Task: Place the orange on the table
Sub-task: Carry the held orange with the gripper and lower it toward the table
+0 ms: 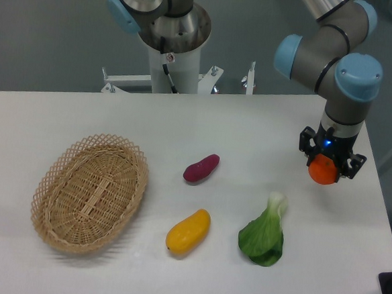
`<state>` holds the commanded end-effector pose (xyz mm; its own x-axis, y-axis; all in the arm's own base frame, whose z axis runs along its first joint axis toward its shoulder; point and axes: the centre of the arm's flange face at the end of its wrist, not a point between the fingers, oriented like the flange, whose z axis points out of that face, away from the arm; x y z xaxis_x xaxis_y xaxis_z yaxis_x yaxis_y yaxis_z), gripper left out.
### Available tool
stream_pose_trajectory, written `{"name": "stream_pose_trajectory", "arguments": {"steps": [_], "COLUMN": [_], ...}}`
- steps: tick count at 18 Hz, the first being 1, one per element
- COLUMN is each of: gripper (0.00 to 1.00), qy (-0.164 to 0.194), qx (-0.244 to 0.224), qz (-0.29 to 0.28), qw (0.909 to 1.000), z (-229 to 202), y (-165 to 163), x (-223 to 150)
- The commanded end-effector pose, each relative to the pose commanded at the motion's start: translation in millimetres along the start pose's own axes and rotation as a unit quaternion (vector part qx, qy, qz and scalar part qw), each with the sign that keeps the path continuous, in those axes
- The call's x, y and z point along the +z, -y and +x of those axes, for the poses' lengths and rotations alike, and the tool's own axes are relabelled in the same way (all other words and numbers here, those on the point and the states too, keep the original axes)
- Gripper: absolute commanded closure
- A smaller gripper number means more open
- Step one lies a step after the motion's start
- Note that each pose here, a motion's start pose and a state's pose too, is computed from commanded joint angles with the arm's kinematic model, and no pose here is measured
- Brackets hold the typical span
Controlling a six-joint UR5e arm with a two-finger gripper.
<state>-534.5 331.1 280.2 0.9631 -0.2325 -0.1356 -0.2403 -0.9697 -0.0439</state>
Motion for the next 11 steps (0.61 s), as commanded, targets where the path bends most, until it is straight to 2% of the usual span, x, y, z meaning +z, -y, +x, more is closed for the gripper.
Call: {"name": "stream_pose_trajectory", "arguments": {"steps": [2, 11], "gripper": [0.6, 0.59], "qy": [-0.022, -0.044], "qx": [0.006, 0.011], "qz": [0.001, 0.0], "qw": [0.9997, 0.999], "z": [29, 78], "y": [2, 6], "x": [18, 33]}}
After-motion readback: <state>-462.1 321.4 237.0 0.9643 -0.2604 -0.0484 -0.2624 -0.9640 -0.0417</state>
